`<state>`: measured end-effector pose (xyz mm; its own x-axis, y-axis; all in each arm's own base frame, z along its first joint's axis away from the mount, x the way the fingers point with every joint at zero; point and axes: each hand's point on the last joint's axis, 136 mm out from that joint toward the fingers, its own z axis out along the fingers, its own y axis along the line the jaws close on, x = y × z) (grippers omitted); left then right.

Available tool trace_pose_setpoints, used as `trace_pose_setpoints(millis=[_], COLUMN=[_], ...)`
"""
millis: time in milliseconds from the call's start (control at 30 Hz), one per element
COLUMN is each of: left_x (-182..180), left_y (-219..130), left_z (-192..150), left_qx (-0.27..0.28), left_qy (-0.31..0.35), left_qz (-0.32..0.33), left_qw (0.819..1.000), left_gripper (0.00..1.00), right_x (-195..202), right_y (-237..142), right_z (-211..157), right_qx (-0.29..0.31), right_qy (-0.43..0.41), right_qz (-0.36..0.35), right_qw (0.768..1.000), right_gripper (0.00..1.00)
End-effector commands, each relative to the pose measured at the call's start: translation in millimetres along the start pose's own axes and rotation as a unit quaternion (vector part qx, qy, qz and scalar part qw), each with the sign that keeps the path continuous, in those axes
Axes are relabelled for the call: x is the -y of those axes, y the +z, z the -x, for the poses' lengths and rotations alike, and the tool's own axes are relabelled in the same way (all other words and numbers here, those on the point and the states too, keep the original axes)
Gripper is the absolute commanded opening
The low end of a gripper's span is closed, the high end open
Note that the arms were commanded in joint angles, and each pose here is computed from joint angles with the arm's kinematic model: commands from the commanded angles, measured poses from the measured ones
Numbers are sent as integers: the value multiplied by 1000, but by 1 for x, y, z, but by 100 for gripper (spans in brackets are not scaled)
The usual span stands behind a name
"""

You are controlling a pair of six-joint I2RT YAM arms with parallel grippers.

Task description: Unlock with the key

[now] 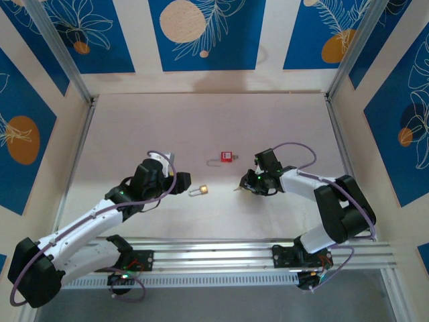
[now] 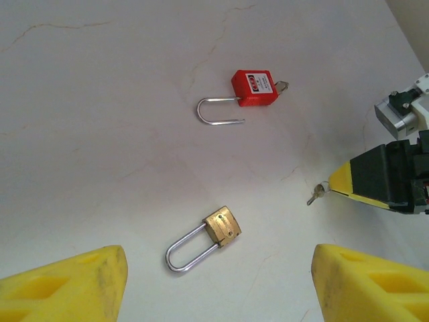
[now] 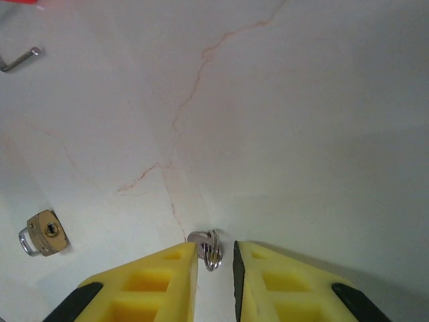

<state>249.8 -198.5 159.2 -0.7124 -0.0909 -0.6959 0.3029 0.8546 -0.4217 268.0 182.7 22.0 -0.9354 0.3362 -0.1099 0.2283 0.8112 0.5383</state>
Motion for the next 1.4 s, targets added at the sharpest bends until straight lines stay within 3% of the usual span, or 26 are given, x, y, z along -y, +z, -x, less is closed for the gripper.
trace_pose_setpoints(millis=[0, 100, 433, 667, 700, 767, 933, 1067, 1200, 1367], left_x=[-3, -3, -3, 15, 17, 21, 26, 48, 77, 116], left_y=[0, 2, 6, 12, 13, 14, 11, 18, 32, 31], left_z=[-3, -4, -4, -1, 0, 6, 30, 31, 12, -3], left_qx=[-3, -7, -9, 7, 19, 58, 170, 183, 180, 231], left_qy=[-8, -6, -3, 30, 32, 30, 40, 82, 167, 281], left_qz=[6, 6, 6, -50, -61, -81, -113, -163, -177, -215], left_qw=[1000, 1000, 1000, 998, 997, 995, 978, 966, 953, 906], left_gripper=[72, 72, 73, 74, 77, 98, 100, 97, 93, 86], right_x=[-9, -11, -15, -41, -46, -55, -78, -93, -104, -112], right_y=[6, 7, -1, -31, -37, -47, -74, -95, -112, -126], right_z=[0, 3, 6, 8, 9, 9, 9, 6, 2, -1], right_qx=[-13, -9, 4, 33, 38, 45, 61, 71, 76, 83], right_qy=[2, -1, -24, -89, -99, -117, -147, -161, -170, -175], right_qz=[18, 16, 9, 11, 14, 20, 36, 50, 59, 66], right_qw=[1000, 1000, 1000, 995, 994, 992, 987, 983, 981, 979], right_gripper=[23, 22, 1, 0, 0, 0, 0, 0, 0, 0])
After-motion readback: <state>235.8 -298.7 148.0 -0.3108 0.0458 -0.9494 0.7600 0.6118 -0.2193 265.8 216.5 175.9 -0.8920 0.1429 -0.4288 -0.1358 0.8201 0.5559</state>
